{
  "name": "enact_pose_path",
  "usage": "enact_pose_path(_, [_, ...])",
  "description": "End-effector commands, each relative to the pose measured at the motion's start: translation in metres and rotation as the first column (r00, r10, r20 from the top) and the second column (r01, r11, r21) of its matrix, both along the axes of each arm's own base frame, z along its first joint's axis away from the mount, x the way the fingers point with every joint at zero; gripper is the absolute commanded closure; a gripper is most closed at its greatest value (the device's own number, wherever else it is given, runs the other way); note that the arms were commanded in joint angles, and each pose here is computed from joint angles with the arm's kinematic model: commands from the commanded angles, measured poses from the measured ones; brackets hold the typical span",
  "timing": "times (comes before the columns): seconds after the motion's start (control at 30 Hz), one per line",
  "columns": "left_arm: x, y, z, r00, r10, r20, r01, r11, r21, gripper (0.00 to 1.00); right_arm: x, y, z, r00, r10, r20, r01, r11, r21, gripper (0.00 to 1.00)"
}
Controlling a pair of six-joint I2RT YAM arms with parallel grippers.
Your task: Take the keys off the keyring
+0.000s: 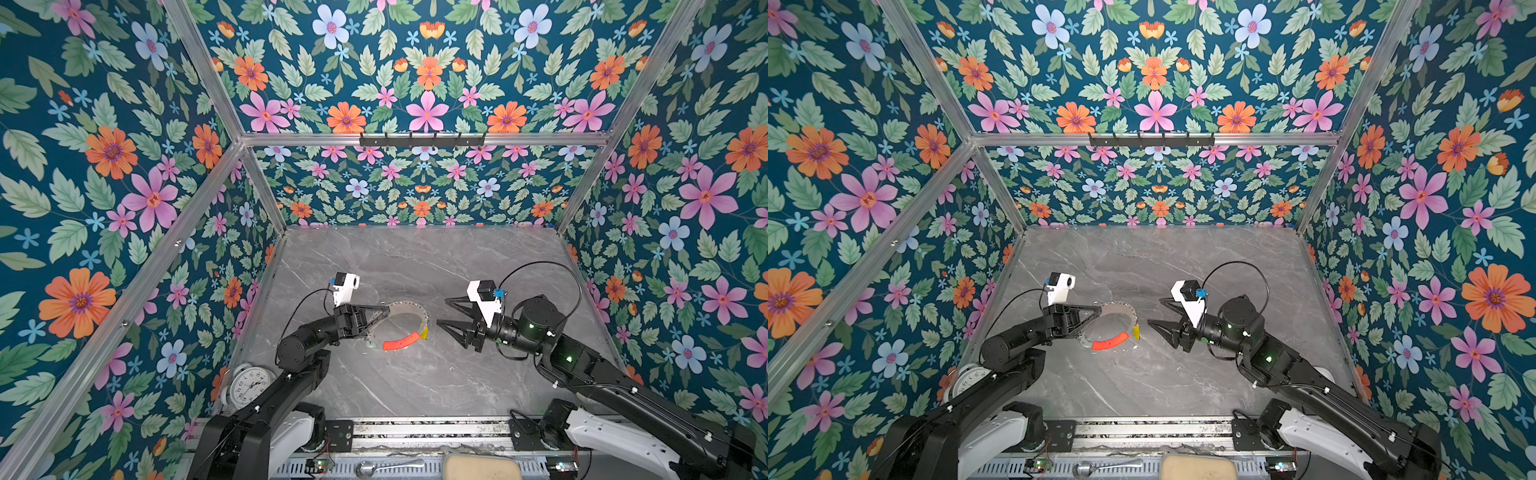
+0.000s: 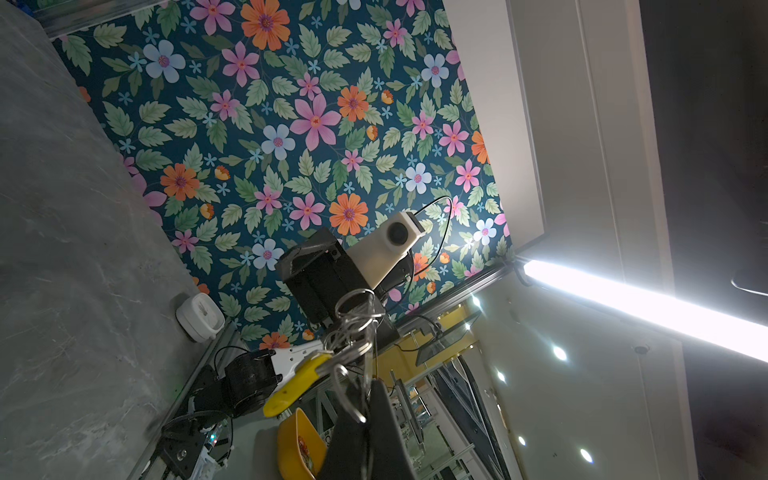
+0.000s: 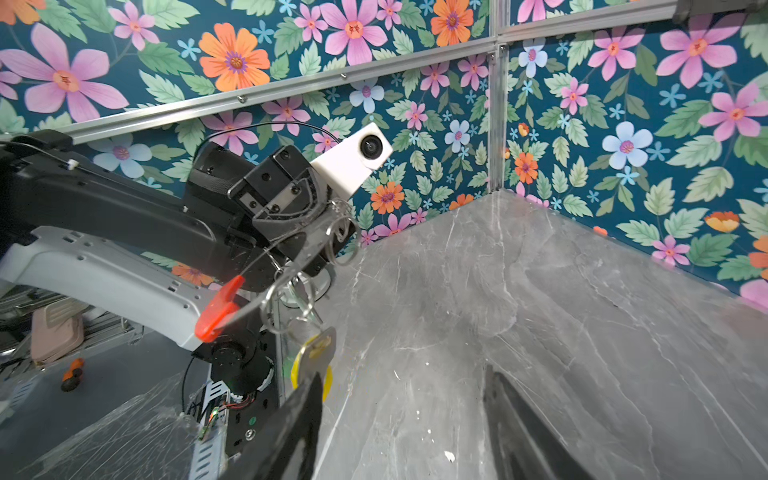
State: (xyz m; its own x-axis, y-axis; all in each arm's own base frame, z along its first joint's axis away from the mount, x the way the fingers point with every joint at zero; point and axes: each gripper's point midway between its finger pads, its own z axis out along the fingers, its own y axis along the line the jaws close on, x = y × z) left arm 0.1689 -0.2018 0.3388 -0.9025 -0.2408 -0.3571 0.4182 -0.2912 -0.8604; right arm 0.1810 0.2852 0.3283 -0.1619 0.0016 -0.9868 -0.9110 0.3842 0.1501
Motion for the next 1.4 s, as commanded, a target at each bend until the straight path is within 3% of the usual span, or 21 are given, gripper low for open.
enact_pose_path(0.0, [-0.007,0.002,0.009,0.998,0.006,0.066,-0.005,1.0,-0.022,1.0,-0.015,0.008,0.028,0.99,0.08,0.113,-0.088,0.994,0.072,0.37])
enact_pose_path(0.23, [-0.006,0.003,0.01,0.998,0.01,0.068,-0.008,1.0,-0.027,1.0,-0.026,0.016,0.029,0.979,0.14,0.149,-0.15,0.987,0.059,0.38])
enact_pose_path(0.67, [-0.008,0.003,0.01,0.998,0.003,0.062,-0.001,1.0,-0.026,1.0,-0.012,0.033,0.02,0.973,0.066,0.222,-0.057,0.997,-0.049,0.43])
enact_pose_path(1.0, [-0.009,0.003,0.01,0.998,-0.002,0.056,0.003,1.0,-0.026,1.0,-0.011,0.037,0.017,0.968,0.089,0.233,-0.068,0.993,-0.098,0.66])
enact_pose_path(1.2, [-0.008,0.003,0.011,0.998,0.004,0.057,-0.003,1.0,-0.031,1.0,-0.019,0.026,0.015,0.969,0.093,0.228,-0.071,0.992,-0.104,0.53])
enact_pose_path(1.37, [-0.008,0.003,0.012,0.998,0.0,0.063,0.001,1.0,-0.027,1.0,-0.024,0.01,0.016,0.973,0.056,0.224,-0.038,0.996,-0.084,0.5])
